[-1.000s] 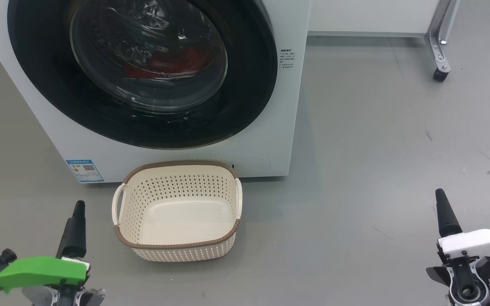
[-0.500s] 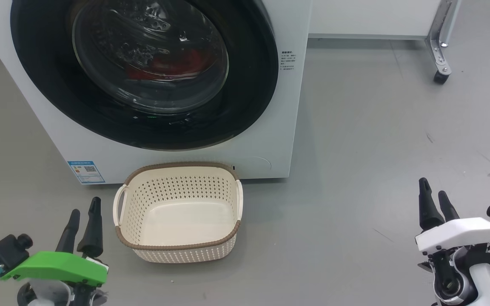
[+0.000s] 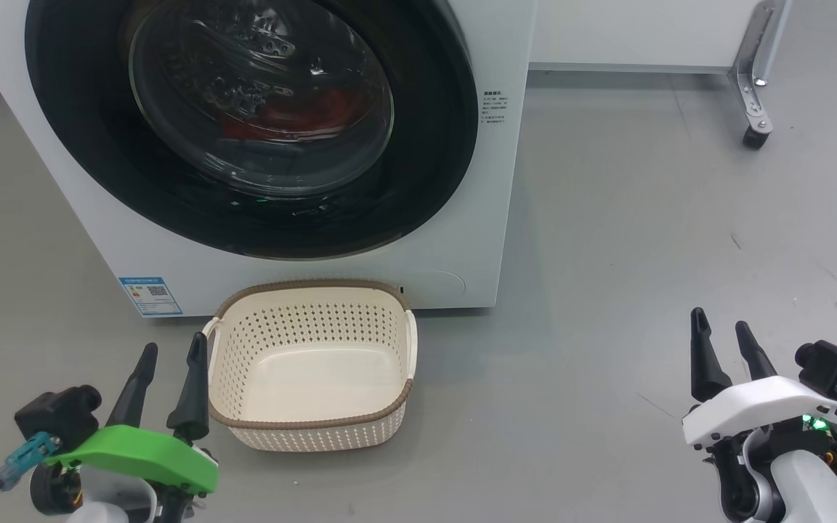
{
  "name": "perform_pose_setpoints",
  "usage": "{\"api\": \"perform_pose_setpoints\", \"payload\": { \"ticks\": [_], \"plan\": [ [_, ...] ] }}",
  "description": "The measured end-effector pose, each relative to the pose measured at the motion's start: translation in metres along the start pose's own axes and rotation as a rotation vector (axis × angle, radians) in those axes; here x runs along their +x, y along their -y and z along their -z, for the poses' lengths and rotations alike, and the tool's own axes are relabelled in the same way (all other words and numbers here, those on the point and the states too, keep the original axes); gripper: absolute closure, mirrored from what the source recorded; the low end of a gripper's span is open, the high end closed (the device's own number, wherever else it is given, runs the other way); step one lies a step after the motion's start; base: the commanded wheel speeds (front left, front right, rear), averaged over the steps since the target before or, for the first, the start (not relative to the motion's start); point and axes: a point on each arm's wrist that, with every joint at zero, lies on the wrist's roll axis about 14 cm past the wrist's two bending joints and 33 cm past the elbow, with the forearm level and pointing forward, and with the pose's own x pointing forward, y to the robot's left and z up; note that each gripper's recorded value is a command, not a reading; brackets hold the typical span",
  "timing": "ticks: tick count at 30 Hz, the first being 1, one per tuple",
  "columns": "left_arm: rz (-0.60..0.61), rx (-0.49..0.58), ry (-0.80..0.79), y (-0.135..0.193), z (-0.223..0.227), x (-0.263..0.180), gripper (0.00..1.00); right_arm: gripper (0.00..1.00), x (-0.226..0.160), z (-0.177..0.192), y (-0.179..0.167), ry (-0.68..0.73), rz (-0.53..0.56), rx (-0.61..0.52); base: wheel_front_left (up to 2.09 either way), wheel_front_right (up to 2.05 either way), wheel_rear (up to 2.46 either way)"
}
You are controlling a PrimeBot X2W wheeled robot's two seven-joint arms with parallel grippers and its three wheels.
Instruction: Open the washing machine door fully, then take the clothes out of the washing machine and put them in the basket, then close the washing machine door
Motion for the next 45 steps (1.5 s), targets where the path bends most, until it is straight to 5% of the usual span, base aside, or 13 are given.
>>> {"api": "perform_pose_setpoints", "payload": {
  "ticks": [34, 45],
  "plan": [
    [0.046, 0.368, 0.024, 0.01, 0.012, -0.002, 0.0, 0.0, 0.003, 0.007, -0.032, 0.057, -0.124, -0.439, 0.0, 0.0, 0.0],
    [0.015, 0.36, 0.017, 0.003, 0.015, -0.001, 0.0, 0.0, 0.005, 0.005, -0.027, 0.065, -0.093, -0.427, 0.0, 0.0, 0.0]
  ]
}}
